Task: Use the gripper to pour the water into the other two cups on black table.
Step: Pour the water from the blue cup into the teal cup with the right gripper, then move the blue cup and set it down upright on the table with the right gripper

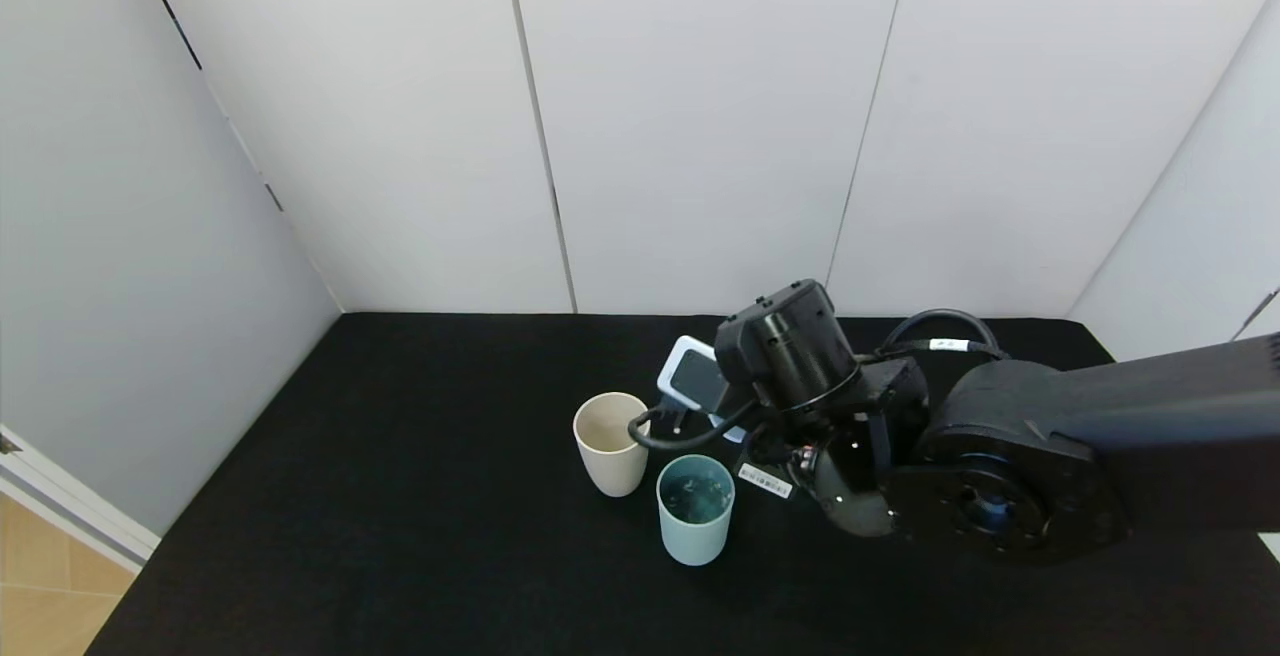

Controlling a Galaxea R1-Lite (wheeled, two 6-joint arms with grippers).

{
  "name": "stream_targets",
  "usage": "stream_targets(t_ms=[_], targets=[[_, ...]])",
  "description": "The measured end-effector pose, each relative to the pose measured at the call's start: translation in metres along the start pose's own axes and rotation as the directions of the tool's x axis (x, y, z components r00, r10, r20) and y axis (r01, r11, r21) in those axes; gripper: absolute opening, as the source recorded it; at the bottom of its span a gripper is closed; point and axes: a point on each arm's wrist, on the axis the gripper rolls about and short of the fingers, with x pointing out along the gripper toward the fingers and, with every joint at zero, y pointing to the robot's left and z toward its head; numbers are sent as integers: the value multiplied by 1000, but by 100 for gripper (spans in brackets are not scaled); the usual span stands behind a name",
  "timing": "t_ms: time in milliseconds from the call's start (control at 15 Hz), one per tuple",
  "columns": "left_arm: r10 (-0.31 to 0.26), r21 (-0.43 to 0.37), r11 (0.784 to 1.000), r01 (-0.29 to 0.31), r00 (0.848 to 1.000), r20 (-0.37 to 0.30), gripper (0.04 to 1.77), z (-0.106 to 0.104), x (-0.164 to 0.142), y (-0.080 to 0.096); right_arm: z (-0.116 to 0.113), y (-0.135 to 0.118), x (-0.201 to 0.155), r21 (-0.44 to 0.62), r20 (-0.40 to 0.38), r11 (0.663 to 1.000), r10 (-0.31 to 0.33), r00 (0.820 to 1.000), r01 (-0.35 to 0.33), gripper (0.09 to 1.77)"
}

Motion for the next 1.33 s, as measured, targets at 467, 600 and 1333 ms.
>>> stream_targets(t_ms=[467,600,1333], targets=[[1,0,1000,-1,1000,0,172,0,0,0,-48,-78,10,357,106,934,-33,994,-8,132],[1,0,1000,-1,1000,1,172,0,0,0,-80,-105,17,427,113,904,-84,990,28,132],[0,0,1000,0,1000,1,172,0,0,0,-195,-158,31,775,89,626,-243,966,86,132]])
